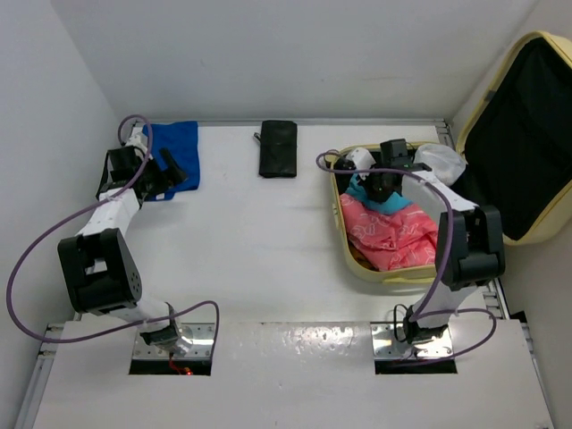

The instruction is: Pack the luggage

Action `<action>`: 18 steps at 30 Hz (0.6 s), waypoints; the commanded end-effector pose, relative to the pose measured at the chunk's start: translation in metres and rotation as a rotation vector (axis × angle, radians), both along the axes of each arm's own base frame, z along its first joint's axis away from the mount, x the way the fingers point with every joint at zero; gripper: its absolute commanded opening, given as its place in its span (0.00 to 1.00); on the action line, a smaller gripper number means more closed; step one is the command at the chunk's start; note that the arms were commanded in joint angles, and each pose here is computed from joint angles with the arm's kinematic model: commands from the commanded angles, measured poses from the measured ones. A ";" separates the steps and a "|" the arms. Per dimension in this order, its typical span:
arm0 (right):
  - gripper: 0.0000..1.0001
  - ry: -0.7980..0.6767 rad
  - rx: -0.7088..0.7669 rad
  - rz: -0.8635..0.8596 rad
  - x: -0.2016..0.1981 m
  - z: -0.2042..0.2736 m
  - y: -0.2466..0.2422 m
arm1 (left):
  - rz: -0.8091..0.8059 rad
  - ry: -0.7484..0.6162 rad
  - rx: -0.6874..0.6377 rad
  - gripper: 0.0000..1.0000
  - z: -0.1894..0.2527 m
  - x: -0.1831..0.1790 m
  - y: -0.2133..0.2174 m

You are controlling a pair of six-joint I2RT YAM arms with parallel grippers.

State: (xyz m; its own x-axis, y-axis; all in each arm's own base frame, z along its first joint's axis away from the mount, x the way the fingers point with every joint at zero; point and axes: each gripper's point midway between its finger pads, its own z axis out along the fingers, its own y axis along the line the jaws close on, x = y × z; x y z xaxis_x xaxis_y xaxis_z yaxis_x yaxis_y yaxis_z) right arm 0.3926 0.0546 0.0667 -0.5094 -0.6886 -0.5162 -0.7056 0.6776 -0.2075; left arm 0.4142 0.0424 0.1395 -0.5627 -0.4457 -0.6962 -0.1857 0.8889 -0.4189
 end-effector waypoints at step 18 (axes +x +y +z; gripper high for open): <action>0.76 -0.250 -0.056 -0.173 0.088 0.047 0.008 | 0.301 0.124 0.375 1.00 -0.036 0.146 0.070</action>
State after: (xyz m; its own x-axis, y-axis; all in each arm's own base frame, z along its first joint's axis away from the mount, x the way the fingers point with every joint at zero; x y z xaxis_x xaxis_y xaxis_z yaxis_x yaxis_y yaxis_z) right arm 0.4907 0.0567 0.0848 -0.4772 -0.6786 -0.5584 -0.5257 0.7296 -0.4374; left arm 0.5591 0.1076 0.1305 -0.4813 -0.3510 -0.8032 -0.4169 0.8977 -0.1425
